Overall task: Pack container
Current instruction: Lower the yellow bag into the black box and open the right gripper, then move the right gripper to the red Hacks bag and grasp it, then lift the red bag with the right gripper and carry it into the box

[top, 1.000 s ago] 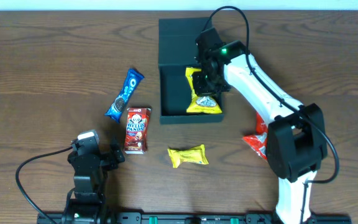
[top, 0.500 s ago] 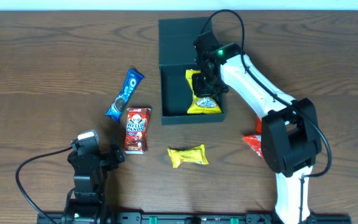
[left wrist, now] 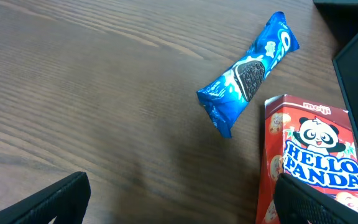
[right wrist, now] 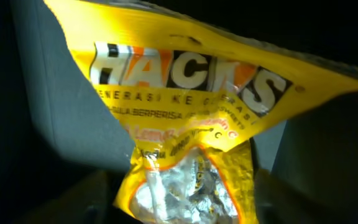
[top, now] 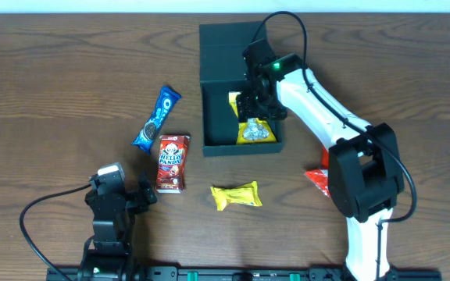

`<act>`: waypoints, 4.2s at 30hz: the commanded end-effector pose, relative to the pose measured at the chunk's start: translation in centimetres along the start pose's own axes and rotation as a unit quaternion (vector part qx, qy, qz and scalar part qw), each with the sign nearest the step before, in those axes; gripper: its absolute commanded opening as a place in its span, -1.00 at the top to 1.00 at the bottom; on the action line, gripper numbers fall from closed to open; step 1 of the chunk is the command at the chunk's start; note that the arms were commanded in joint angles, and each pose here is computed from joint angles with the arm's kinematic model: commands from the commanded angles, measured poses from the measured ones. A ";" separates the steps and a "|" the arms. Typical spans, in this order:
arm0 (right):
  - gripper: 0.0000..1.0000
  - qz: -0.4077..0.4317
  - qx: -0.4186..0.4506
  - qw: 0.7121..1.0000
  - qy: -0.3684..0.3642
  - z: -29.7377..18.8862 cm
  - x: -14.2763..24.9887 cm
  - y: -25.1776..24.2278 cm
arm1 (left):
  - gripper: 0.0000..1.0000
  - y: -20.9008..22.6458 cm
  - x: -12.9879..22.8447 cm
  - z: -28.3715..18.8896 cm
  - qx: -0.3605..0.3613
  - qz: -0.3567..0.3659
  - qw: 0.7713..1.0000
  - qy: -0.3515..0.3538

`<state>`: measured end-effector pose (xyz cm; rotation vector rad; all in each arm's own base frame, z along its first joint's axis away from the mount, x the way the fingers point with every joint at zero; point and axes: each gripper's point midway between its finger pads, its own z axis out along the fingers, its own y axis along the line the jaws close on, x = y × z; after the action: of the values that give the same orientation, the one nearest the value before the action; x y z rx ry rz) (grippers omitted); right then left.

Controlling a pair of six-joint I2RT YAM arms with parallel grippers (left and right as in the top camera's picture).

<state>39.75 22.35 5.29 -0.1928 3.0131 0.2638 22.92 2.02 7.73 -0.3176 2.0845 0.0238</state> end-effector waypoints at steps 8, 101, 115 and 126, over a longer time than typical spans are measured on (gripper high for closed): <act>-0.81 -0.009 -0.017 1.000 -0.004 -1.3 -0.6 1.7 | -0.90 0.7 1.1 0.3 -0.015 -0.001 1.000 0.011; 0.56 0.365 0.082 0.927 -0.036 -1.4 16.2 -19.0 | -0.90 0.7 1.1 0.3 -0.015 -0.001 1.000 0.011; 0.95 0.353 0.075 0.932 -0.032 -1.3 16.1 -18.1 | -0.90 0.7 1.1 0.3 -0.014 -0.001 1.000 0.011; 0.97 0.293 0.070 0.953 -0.035 -2.9 14.8 -16.3 | -0.90 0.7 1.1 0.3 -0.014 -0.001 1.000 0.011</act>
<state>26.60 2.79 2.88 0.8377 2.8877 0.0634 22.93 2.02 7.75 -0.3172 2.0838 0.0239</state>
